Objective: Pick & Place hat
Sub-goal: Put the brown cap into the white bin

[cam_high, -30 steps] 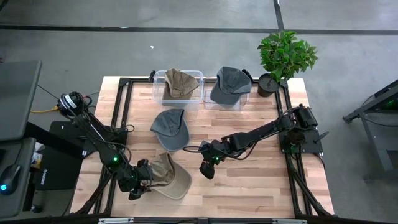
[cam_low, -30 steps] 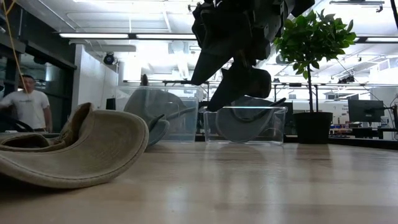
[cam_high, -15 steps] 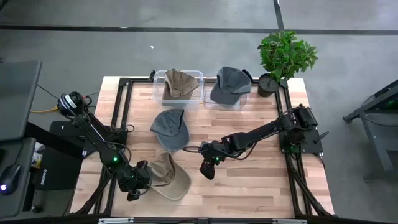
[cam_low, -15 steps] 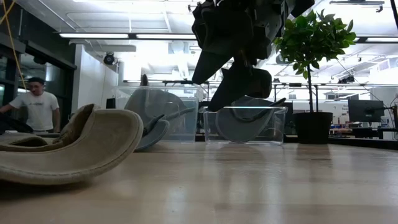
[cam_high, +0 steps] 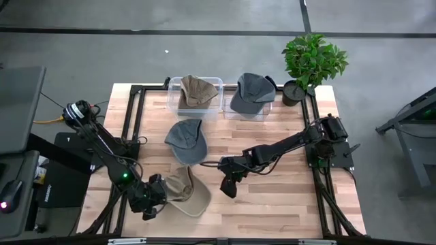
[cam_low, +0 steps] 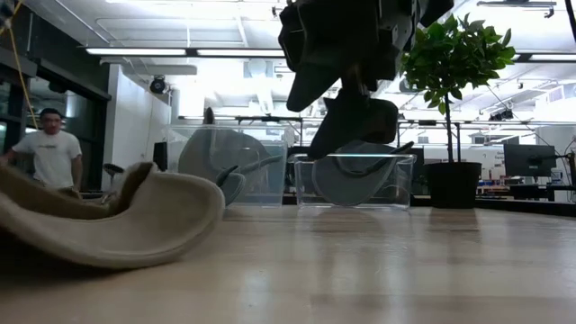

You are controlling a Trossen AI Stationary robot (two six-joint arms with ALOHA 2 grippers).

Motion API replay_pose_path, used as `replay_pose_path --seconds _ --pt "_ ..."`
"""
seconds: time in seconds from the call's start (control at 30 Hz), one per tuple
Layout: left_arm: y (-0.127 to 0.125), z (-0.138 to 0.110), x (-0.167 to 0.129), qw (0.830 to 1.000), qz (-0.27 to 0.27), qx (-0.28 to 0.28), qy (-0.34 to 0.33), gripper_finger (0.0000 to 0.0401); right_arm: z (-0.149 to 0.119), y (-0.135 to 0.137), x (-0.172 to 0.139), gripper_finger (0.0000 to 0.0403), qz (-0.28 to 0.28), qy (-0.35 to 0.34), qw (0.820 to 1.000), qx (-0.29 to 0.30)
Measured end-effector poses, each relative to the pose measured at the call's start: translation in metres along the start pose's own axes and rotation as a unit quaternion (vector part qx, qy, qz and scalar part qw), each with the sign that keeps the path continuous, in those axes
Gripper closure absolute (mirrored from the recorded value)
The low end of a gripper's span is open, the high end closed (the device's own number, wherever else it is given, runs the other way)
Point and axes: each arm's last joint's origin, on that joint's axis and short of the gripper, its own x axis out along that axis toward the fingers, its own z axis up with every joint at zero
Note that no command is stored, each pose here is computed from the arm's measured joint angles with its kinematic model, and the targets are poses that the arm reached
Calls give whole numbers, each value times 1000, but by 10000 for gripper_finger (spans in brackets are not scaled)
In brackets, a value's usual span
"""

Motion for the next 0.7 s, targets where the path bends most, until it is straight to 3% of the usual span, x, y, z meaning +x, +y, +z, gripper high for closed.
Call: replay_pose_path --seconds 0.2,0.47,0.7 --pt "-13 13 -12 1000 19 6 -1 401 18 -7 -4 155 38 -23 998 40" --pt "-25 24 -24 1000 25 4 -2 401 55 -28 -16 155 77 -89 993 14" --pt "-34 48 -49 996 84 35 -14 401 64 -37 -23 155 82 -97 992 -16"
